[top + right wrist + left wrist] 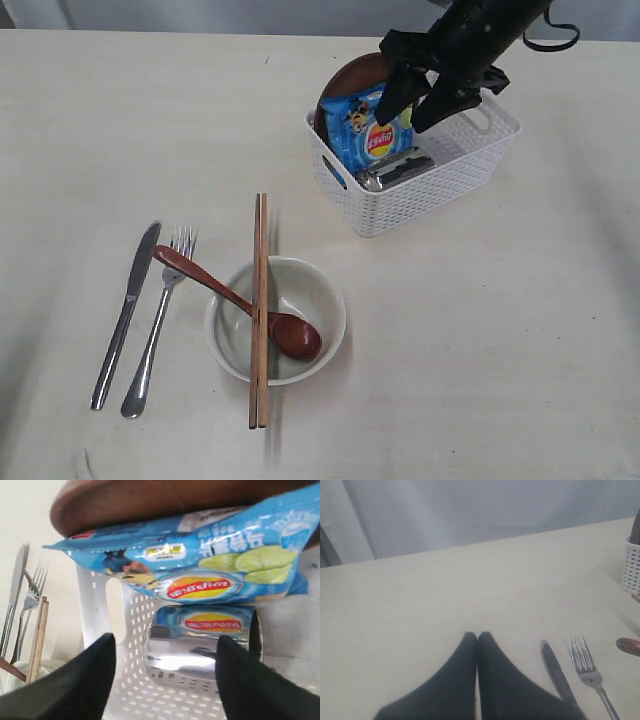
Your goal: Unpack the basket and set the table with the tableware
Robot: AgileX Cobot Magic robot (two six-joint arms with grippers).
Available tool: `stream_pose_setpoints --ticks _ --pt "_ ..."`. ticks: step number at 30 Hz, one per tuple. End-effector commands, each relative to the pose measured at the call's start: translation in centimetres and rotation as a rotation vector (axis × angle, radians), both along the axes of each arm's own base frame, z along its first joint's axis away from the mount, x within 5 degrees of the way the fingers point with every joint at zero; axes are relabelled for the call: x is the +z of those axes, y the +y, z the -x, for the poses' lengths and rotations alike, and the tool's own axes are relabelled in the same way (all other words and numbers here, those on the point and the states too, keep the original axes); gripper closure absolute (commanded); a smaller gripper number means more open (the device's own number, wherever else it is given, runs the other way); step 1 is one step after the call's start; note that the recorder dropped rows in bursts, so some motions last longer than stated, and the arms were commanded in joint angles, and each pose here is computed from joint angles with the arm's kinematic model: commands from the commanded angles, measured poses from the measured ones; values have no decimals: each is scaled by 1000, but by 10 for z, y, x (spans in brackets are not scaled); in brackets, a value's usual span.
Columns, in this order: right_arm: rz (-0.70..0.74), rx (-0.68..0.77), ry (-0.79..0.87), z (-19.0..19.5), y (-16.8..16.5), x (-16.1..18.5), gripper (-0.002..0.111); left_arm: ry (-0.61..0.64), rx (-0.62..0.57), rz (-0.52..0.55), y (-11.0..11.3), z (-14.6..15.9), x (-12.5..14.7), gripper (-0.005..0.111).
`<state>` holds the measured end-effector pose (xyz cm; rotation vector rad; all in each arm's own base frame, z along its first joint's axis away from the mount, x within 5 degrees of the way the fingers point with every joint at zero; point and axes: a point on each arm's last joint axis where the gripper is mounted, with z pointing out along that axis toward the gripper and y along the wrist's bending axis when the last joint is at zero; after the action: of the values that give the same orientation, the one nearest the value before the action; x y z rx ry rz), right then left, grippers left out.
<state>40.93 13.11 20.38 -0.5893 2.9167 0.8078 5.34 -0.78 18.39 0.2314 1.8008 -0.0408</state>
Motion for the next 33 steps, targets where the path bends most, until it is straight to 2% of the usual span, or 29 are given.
stream_pose_setpoints --ticks 1,3,10,16,19,24,28,33 --pt "136 19 -30 0 -12 1 52 -7 2 3 0 0 0 107" --pt "225 4 -12 2 -19 -6 52 -7 2 3 0 0 0 107" --pt "130 22 49 0 -10 -28 52 -7 2 3 0 0 0 107" --pt "129 21 88 -2 -9 -44 52 -7 2 3 0 0 0 107" --pt "111 13 89 -2 -7 -42 52 -7 2 3 0 0 0 107" --pt "-29 -25 103 -2 4 -34 52 -7 2 3 0 0 0 107" --pt "-37 -9 83 0 9 -26 52 -7 2 3 0 0 0 107" --pt "-41 77 17 15 35 -1 52 -7 2 3 0 0 0 107"
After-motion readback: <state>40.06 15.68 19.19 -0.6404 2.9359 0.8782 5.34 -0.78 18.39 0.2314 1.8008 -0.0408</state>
